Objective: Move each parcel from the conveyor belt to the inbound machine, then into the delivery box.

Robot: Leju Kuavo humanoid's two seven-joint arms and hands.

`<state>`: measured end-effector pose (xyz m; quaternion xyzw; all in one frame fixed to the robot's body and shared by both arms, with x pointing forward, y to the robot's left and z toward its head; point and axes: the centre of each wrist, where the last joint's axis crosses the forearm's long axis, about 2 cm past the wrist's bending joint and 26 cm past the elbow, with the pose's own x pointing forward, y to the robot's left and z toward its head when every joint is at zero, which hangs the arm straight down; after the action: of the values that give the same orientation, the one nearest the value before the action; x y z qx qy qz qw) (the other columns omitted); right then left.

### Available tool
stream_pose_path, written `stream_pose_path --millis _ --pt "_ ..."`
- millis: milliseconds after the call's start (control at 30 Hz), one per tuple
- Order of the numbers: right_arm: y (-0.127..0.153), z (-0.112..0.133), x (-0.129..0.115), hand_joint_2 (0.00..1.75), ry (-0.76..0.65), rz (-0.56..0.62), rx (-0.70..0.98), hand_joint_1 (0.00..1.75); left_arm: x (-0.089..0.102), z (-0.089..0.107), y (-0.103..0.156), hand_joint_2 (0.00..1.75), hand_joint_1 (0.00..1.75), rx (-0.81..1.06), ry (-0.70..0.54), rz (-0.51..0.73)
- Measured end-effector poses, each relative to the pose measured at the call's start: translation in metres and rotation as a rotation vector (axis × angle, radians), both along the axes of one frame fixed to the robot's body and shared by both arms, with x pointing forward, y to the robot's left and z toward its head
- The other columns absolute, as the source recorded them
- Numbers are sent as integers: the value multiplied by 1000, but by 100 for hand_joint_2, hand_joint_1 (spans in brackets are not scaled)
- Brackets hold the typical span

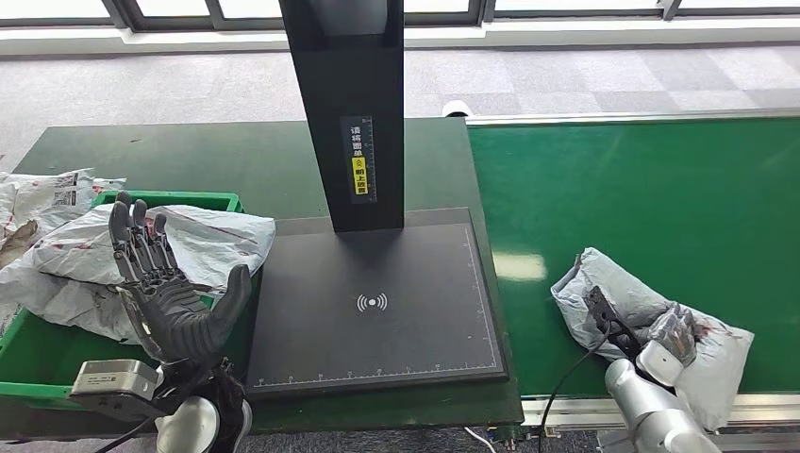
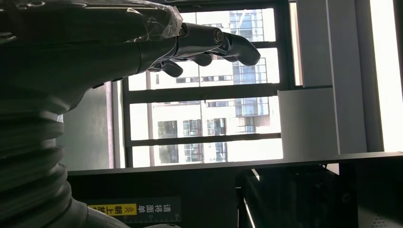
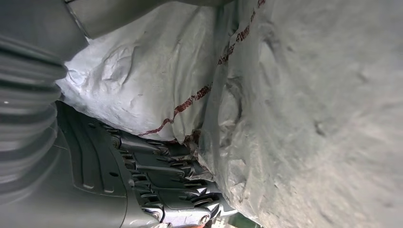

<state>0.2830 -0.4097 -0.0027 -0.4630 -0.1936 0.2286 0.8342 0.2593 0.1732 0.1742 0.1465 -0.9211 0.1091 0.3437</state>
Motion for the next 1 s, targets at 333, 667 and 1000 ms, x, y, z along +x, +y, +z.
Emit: stream_pose_path --millis 333,667,1000 --pt "0 0 0 175 0 0 1 0 0 0 0 175 0 0 0 0" --pt "1 0 0 175 0 1 1 0 0 0 0 175 0 0 0 0" --pt "2 0 0 175 0 6 3 175 0 0 0 175 0 0 0 2"
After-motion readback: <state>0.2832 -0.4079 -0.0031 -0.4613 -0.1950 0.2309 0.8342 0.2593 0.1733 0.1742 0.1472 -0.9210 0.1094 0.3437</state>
